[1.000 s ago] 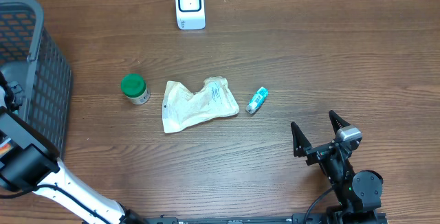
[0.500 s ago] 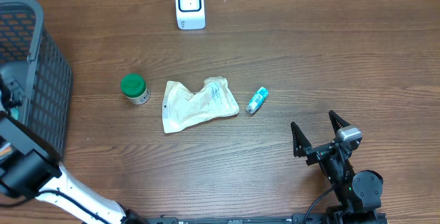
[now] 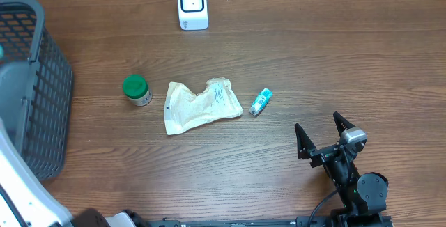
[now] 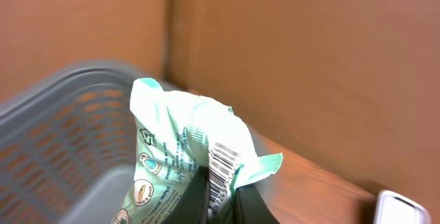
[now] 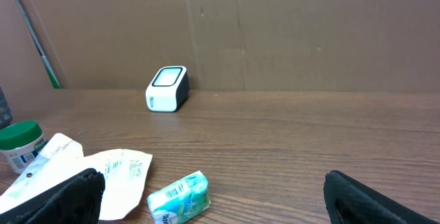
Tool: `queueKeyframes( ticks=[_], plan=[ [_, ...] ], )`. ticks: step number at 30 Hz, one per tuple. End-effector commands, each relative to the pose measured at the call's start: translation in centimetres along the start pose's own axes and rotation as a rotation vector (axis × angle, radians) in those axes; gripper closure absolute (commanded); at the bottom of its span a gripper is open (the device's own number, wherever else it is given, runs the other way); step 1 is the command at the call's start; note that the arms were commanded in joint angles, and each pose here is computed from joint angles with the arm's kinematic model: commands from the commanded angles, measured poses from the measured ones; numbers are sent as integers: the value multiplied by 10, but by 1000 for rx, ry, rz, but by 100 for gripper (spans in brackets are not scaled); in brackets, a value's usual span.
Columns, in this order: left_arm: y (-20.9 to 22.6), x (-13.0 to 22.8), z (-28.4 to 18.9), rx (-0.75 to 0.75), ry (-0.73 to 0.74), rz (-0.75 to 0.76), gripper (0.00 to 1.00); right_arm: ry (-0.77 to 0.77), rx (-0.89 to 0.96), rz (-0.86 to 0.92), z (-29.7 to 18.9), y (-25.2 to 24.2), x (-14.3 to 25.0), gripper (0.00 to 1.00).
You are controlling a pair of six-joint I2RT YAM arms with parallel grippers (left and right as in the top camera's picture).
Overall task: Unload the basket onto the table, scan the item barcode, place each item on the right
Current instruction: 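Carry the green pack to the scanner and release it on the table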
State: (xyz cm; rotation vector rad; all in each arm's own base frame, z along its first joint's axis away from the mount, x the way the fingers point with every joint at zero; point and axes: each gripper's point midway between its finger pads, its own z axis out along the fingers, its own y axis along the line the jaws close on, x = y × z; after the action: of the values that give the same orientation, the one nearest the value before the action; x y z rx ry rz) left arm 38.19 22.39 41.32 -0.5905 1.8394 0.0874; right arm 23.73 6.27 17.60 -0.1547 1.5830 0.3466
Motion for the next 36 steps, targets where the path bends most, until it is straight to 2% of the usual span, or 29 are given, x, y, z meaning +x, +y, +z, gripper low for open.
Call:
queueKeyframes(
  ticks=[1, 5, 9, 15, 17, 18, 25, 30, 34, 35, 36],
  plan=[
    [-47, 6, -17, 114, 27, 3, 96, -3, -5, 2, 0, 0, 2, 0],
    [-111, 60, -29, 242, 214, 47, 96, -3, -5, 2, 0, 0, 2, 0],
    [-193, 148, -36, 375, 459, 149, 96, -3, -5, 2, 0, 0, 2, 0],
    [-251, 237, -33, 370, 623, 300, 96, -3, -5, 2, 0, 0, 2, 0],
    [-277, 278, -32, 384, 696, 356, 96, -3, -5, 2, 0, 0, 2, 0],
    [-295, 311, -30, 389, 754, 384, 96, -3, -5, 2, 0, 0, 2, 0],
    [-351, 422, -29, 378, 909, 368, 96, -3, -5, 2, 0, 0, 2, 0],
    [-374, 458, -40, 409, 930, 386, 96, -3, -5, 2, 0, 0, 2, 0],
    [-385, 465, -50, 434, 926, 383, 96, -3, -5, 2, 0, 0, 2, 0],
    [-388, 465, -51, 441, 923, 384, 90, -3, -5, 2, 0, 0, 2, 0],
    [-389, 465, -51, 444, 921, 384, 74, -3, -5, 2, 0, 0, 2, 0]
  ],
)
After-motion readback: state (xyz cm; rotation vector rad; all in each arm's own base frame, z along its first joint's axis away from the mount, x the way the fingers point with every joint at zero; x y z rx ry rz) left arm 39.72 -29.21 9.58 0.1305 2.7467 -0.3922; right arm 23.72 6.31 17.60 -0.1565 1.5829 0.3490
